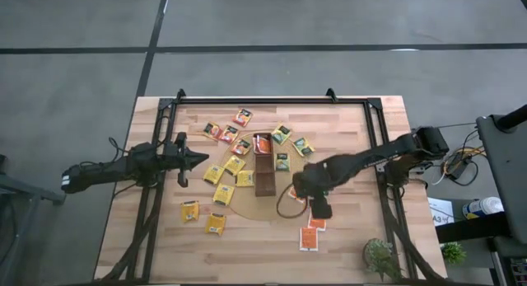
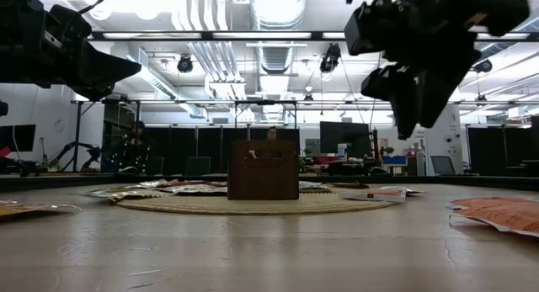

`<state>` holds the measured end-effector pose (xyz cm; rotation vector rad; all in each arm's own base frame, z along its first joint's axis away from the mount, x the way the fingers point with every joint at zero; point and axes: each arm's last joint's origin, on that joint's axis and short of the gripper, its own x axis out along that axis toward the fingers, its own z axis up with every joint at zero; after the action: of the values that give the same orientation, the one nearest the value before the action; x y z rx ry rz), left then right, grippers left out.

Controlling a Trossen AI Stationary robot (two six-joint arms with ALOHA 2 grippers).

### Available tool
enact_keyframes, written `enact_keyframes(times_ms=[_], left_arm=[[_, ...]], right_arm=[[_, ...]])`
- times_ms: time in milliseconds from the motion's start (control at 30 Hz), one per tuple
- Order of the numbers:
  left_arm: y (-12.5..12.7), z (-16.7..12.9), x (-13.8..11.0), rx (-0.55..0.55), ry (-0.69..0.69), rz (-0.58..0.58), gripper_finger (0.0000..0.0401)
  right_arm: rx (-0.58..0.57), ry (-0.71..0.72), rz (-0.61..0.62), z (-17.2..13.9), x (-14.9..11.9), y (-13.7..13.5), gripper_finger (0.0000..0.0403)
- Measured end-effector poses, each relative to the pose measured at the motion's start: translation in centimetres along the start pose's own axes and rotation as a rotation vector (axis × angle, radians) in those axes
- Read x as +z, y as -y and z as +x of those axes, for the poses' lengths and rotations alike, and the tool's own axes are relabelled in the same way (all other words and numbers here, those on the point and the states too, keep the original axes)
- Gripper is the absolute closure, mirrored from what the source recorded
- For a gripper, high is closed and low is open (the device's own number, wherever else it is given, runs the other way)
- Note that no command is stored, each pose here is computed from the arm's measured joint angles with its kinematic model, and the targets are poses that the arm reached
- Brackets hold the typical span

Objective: Pick & Place Tea
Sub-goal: Put the bottom white tea bag into the top section of the wooden organizer

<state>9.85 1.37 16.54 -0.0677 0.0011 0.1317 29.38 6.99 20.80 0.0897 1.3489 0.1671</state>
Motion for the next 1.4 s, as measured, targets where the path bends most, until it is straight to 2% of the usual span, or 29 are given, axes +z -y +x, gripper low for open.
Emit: enact_keyframes(times_ms=[433, 633, 767, 1033, 1400], left_arm=[[0.0, 0.0, 0.0, 0.0, -0.001, 0.0, 0.0401], [0.0, 0.0, 0.0, 0.0, 0.0, 0.0, 0.0401], [0.0, 0.0, 0.0, 0.0, -0.001, 0.0, 0.0401], [0.0, 0.0, 0.0, 0.0, -0.001, 0.0, 0.0401], [0.0, 0.0, 0.0, 0.0, -0.001, 0.0, 0.0401]], right_arm=[[0.02, 0.006, 0.076, 1.2, 0.4, -7.0, 0.0229], [0.044, -0.002, 0.007, 2.0, -0.3, -9.9, 0.0229], [0.042, -0.023, -0.072, 3.0, -0.8, -11.2, 0.0229], [0.025, -0.078, -0.101, 5.6, -0.2, -12.9, 0.0229], [0.025, -0.102, -0.146, 7.1, 1.3, -15.5, 0.0229]])
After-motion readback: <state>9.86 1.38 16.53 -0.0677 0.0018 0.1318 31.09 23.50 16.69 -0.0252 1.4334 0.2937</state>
